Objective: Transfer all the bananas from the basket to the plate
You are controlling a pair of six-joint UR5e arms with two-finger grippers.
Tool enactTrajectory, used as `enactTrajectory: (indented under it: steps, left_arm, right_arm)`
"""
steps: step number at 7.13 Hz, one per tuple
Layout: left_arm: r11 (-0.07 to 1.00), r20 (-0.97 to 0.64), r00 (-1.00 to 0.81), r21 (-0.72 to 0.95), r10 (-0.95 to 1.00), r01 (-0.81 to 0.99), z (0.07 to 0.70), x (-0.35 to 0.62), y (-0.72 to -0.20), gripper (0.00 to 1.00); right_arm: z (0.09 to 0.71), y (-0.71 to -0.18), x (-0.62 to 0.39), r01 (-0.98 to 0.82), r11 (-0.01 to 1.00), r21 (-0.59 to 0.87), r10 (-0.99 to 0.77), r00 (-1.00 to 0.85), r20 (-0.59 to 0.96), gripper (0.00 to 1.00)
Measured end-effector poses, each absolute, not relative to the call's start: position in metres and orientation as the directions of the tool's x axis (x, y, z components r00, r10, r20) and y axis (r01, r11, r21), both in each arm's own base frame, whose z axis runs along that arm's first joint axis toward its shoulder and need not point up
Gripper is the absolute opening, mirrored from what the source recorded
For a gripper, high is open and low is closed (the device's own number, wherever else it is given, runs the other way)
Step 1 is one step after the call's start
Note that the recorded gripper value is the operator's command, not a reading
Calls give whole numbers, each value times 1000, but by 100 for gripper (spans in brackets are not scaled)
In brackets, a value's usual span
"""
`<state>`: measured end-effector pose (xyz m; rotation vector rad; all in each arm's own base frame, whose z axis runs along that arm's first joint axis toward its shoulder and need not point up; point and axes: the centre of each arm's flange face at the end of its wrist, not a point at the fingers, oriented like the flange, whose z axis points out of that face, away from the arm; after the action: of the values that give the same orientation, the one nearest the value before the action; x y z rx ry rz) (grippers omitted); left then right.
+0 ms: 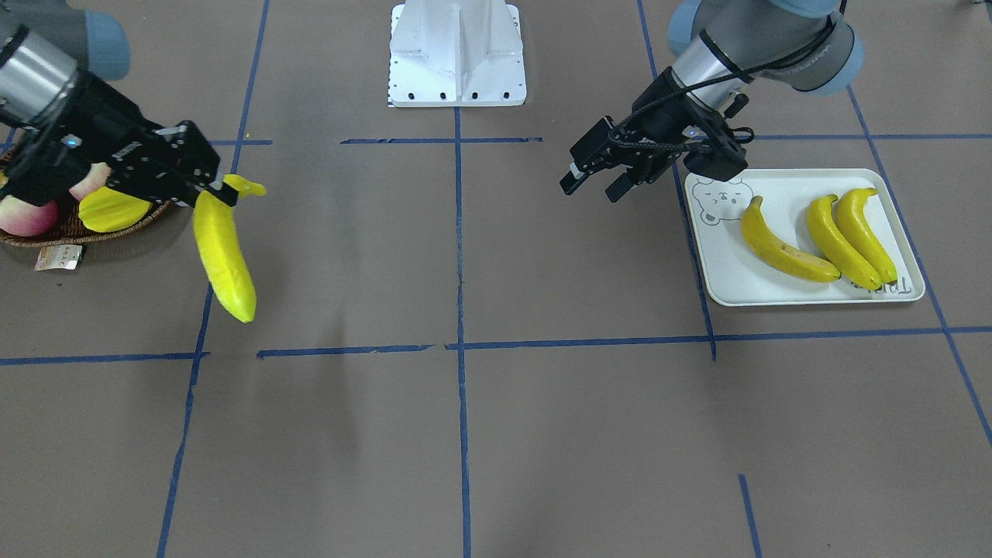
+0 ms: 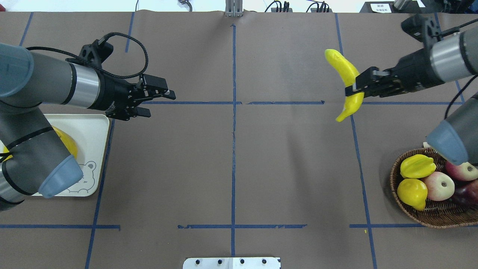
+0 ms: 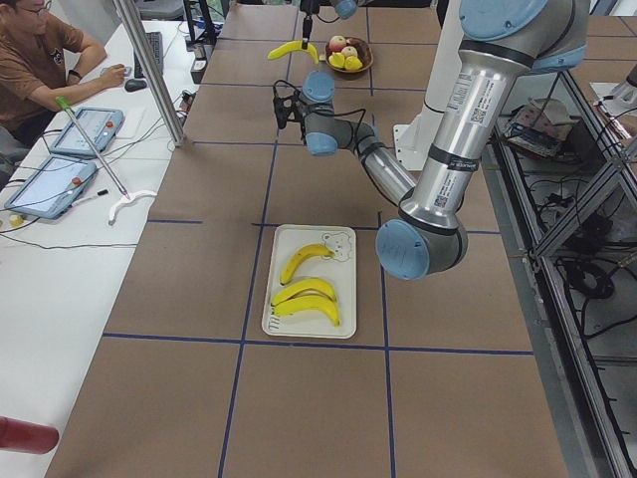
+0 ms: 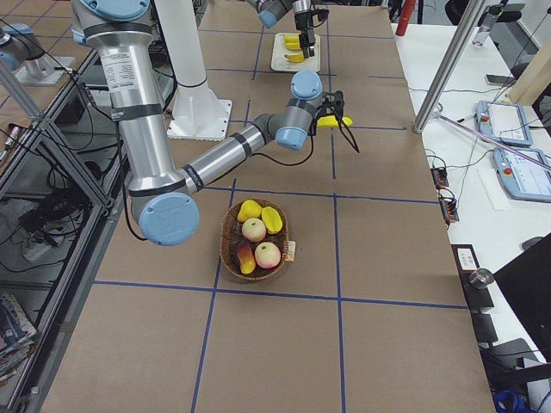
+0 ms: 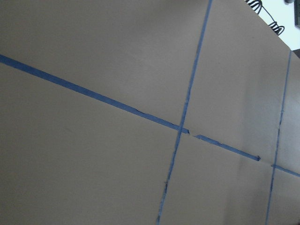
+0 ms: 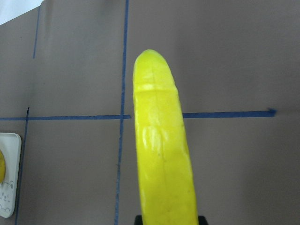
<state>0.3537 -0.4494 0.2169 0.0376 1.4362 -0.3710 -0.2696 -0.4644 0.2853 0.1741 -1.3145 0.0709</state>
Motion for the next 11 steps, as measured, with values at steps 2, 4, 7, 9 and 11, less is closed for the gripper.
enactTrajectory:
  steps: [2, 4, 7, 9, 11]
  left_arm:
    - [939, -968, 10, -239, -249, 246, 173, 371, -450, 99]
    - [942, -968, -18, -249, -251, 227, 156, 394, -454, 99]
    - [943, -970, -39, -242, -240, 229, 159, 431, -458, 99]
    - [946, -970, -32, -243, -242, 214, 162, 454, -447, 99]
    - [949, -968, -29, -249, -248, 195, 160, 474, -432, 94]
  right_arm:
    - [245, -435, -345, -178, 980, 90, -49, 226, 973, 3]
    - [218, -395, -411, -190, 975, 118, -78, 206, 975, 2]
    - [195, -356, -458, -215, 965, 149, -105, 201, 974, 2]
    - [183, -350, -462, -221, 963, 154, -110, 198, 974, 2]
    - [179, -349, -461, -224, 962, 156, -114, 193, 975, 2]
